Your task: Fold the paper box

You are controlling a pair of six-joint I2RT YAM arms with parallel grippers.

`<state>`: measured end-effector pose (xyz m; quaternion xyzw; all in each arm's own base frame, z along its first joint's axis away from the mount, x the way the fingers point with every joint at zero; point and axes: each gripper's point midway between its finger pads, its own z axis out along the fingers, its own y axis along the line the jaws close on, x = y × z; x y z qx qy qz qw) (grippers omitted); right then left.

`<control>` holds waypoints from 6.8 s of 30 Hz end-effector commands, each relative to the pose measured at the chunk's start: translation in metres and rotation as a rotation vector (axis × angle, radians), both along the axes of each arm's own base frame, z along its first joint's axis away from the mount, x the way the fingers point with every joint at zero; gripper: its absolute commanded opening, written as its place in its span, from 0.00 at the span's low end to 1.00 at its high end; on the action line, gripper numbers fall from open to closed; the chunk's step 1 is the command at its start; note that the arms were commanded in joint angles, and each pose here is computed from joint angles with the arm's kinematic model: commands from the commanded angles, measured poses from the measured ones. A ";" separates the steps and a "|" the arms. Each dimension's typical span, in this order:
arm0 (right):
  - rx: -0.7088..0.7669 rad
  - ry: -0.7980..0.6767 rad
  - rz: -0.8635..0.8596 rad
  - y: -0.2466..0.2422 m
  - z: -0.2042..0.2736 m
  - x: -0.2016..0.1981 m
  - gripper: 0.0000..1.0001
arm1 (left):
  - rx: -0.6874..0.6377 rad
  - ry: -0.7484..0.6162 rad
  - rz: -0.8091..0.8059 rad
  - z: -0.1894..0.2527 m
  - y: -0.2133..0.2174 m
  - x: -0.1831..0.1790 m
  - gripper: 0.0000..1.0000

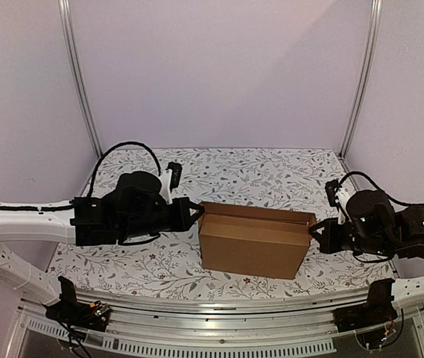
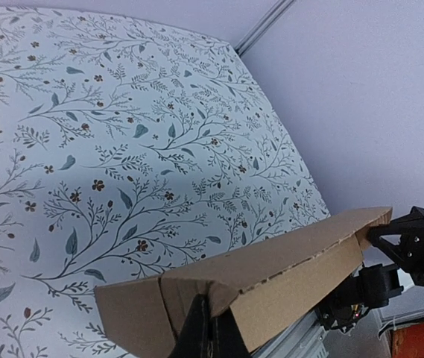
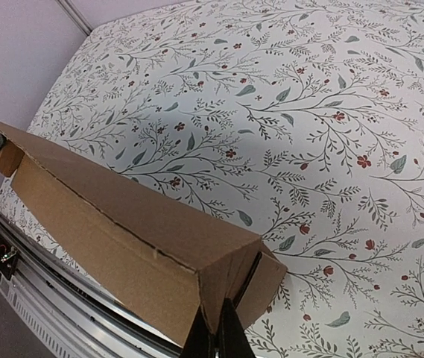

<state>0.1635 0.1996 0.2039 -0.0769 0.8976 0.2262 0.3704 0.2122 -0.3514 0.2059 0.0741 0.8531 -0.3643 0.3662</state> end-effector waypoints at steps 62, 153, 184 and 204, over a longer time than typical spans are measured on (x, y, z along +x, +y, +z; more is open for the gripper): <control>-0.283 0.042 -0.009 0.020 -0.062 -0.035 0.00 | 0.449 0.214 -0.181 -0.102 0.039 -0.094 0.26; -0.280 0.044 0.012 0.034 -0.080 -0.041 0.00 | 0.449 -0.057 -0.034 0.001 0.060 -0.041 0.43; -0.289 0.050 0.014 0.037 -0.081 -0.041 0.00 | 0.439 0.084 -0.080 -0.051 0.056 -0.059 0.00; -0.287 0.064 0.017 0.040 -0.083 -0.043 0.00 | 0.488 0.145 -0.079 -0.095 0.061 -0.086 0.00</control>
